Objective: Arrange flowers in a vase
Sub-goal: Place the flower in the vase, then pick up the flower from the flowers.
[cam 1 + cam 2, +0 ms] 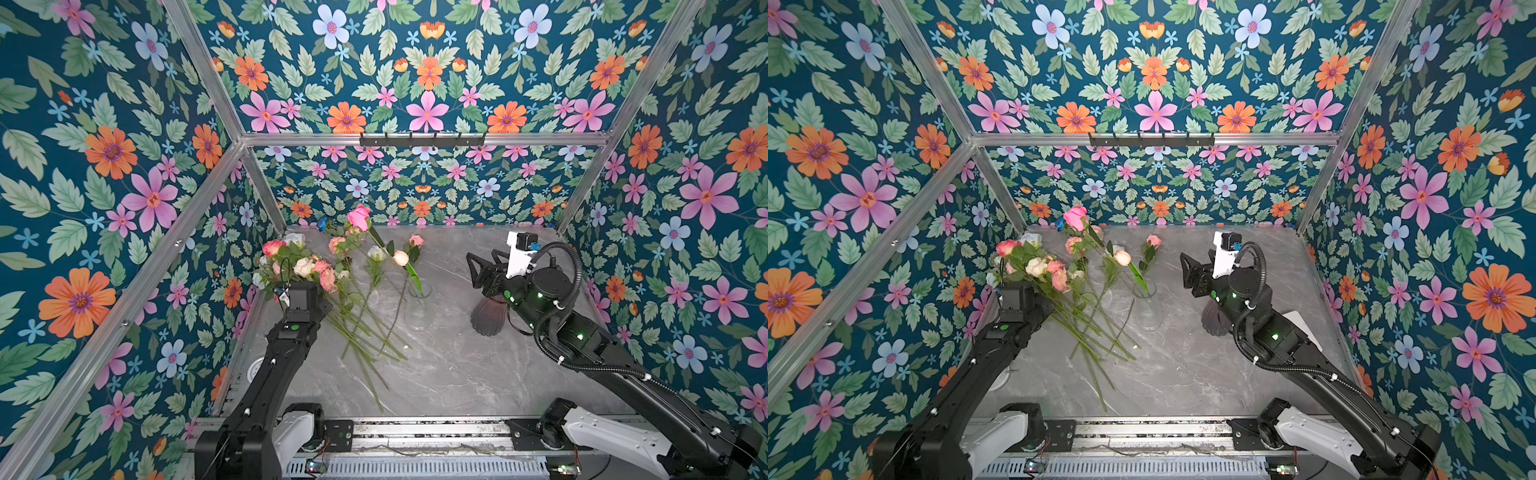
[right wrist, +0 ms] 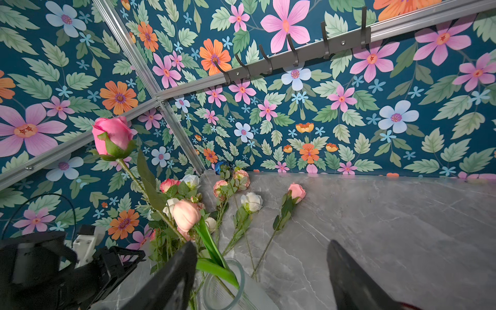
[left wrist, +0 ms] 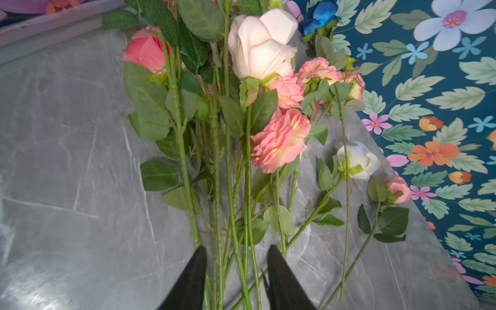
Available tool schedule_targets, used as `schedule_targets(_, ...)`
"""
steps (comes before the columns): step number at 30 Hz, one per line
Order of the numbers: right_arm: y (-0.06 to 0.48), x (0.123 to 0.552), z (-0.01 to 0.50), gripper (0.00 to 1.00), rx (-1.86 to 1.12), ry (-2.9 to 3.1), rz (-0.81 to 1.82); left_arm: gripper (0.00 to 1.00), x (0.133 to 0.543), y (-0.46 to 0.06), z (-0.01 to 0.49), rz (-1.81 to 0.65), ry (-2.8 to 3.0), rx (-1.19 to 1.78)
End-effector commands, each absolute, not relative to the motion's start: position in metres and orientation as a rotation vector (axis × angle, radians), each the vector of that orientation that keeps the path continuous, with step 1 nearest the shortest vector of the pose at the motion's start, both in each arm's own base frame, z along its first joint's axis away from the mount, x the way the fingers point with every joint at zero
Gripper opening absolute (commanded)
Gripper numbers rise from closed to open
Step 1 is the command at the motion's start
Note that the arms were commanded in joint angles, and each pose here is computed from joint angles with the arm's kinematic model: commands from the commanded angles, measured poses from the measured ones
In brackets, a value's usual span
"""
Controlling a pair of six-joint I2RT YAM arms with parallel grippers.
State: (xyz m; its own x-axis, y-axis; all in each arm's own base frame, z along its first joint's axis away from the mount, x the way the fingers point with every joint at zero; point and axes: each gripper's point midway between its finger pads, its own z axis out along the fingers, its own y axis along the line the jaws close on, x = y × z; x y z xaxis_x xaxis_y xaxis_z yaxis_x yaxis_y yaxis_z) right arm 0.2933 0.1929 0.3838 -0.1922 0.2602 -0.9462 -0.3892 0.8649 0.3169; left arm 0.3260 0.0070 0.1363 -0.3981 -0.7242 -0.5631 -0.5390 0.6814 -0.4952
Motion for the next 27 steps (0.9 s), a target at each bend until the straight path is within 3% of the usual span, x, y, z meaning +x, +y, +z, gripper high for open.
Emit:
schedule_targets(1, 0.190, 0.292, 0.385, 0.76, -0.105, 1.656, 0.568, 0.36, 0.363, 0.004, 0.148, -0.429, 2.018, -0.944)
schedule_targets(9, 0.183, 0.291, 0.386, 0.76, -0.090, 1.643, 0.554, 0.38, 0.377, 0.031, 0.114, -0.239, 2.104, -1.005)
schedule_targets(16, 0.182, 0.292, 0.387, 0.76, -0.081, 1.640, 0.566, 0.37, 0.336, 0.040, 0.083, -0.150, 2.162, -1.076)
schedule_targets(20, 0.182, 0.293, 0.385, 0.76, -0.080, 1.641, 0.569, 0.35, 0.321, 0.048, 0.080, -0.187, 2.125, -1.114)
schedule_targets(27, 0.182, 0.294, 0.383, 0.76, -0.081, 1.648, 0.562, 0.34, 0.334, 0.050, 0.070, -0.282, 2.078, -1.132)
